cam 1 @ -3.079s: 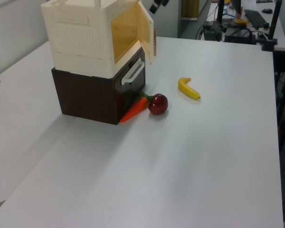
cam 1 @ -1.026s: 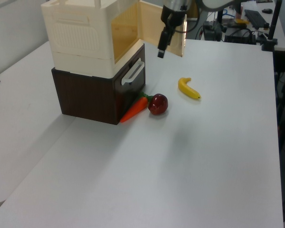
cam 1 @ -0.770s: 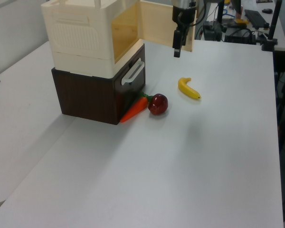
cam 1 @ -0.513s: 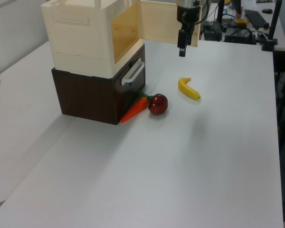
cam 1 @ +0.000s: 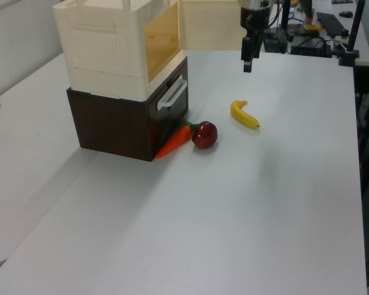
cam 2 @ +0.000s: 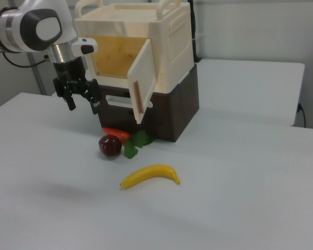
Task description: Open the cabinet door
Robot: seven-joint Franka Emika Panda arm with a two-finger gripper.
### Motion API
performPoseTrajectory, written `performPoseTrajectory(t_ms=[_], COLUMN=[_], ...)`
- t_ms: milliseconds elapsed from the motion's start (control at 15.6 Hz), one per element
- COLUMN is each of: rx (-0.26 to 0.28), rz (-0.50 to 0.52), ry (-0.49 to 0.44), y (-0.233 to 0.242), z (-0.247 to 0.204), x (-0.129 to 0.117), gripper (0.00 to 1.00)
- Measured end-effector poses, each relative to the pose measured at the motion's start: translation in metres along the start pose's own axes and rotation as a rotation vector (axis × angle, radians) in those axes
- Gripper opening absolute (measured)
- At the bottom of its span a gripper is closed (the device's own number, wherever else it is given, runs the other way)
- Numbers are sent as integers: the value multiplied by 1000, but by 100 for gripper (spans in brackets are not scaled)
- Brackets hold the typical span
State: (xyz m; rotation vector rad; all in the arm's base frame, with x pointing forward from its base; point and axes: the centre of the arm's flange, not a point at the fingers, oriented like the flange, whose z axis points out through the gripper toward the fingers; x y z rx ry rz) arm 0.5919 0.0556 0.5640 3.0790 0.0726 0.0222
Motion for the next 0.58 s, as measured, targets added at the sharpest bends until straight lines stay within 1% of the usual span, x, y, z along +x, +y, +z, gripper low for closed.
performPoseTrajectory(t_ms=[128, 257, 577], rx=[6, 10, 11], rz=[13, 20, 29], ry=[-11, -15, -21], y=[10, 16, 22], z=[-6, -9, -8], x=[-16, -26, -30], gripper=[100, 100, 100])
